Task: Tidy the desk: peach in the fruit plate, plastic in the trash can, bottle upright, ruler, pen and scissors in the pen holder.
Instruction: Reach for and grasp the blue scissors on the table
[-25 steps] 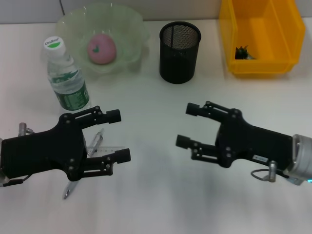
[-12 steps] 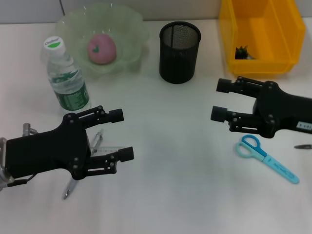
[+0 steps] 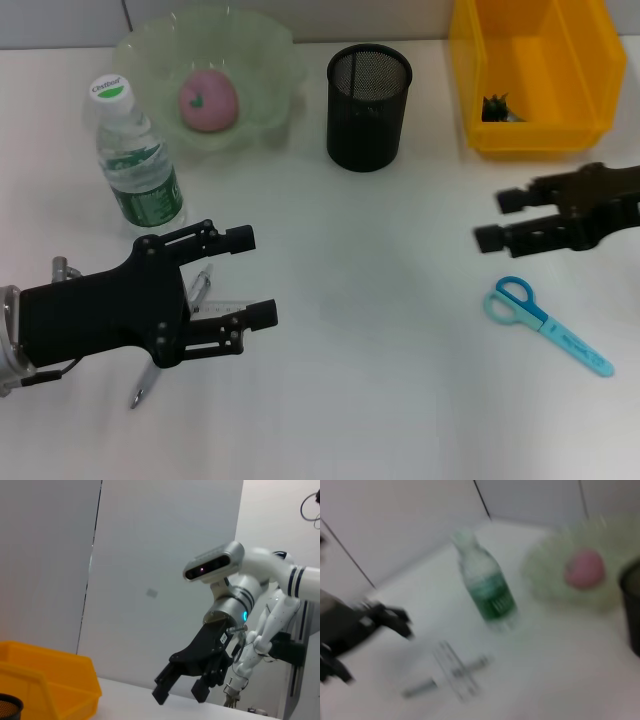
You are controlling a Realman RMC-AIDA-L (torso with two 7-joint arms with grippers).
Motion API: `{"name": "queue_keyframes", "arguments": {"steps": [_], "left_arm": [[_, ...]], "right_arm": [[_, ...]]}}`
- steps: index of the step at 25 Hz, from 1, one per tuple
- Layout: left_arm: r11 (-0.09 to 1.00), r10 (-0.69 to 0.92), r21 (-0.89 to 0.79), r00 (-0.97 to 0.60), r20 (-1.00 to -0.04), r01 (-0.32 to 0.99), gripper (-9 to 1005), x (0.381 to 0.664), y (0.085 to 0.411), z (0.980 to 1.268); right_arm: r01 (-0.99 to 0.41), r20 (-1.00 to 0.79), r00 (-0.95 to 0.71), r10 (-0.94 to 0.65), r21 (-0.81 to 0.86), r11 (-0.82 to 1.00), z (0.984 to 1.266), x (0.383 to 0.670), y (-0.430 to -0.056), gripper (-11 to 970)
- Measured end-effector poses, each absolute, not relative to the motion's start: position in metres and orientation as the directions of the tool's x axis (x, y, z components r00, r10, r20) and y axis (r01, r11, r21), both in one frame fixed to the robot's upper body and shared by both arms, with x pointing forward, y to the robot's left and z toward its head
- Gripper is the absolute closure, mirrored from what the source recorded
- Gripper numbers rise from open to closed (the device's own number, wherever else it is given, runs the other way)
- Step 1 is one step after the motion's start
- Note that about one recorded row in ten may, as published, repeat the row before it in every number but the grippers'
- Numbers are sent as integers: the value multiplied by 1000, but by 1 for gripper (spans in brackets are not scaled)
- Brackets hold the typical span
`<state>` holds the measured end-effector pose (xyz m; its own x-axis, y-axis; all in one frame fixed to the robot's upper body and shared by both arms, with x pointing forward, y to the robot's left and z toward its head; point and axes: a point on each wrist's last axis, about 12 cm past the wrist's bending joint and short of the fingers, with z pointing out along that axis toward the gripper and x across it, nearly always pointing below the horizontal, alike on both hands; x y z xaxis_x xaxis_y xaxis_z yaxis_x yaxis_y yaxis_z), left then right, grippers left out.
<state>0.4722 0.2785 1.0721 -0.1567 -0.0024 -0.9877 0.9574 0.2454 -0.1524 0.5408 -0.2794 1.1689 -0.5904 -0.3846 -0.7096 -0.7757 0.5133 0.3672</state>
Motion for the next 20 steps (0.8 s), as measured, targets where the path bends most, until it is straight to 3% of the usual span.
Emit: {"name": "queue_keyframes", "arguments": {"steps": [7,20], "left_arm": [[257,4,-154,-160,-987,954,174,473,279,1071],[268,7,-161,-169,-986,950,174,474,279,1069]], "right_arm": [[-702,-484,-696,-530,303,644,1191,545,-276,191],[-629,-264,-775,-574,239,739,1192,545,-278,191]]}}
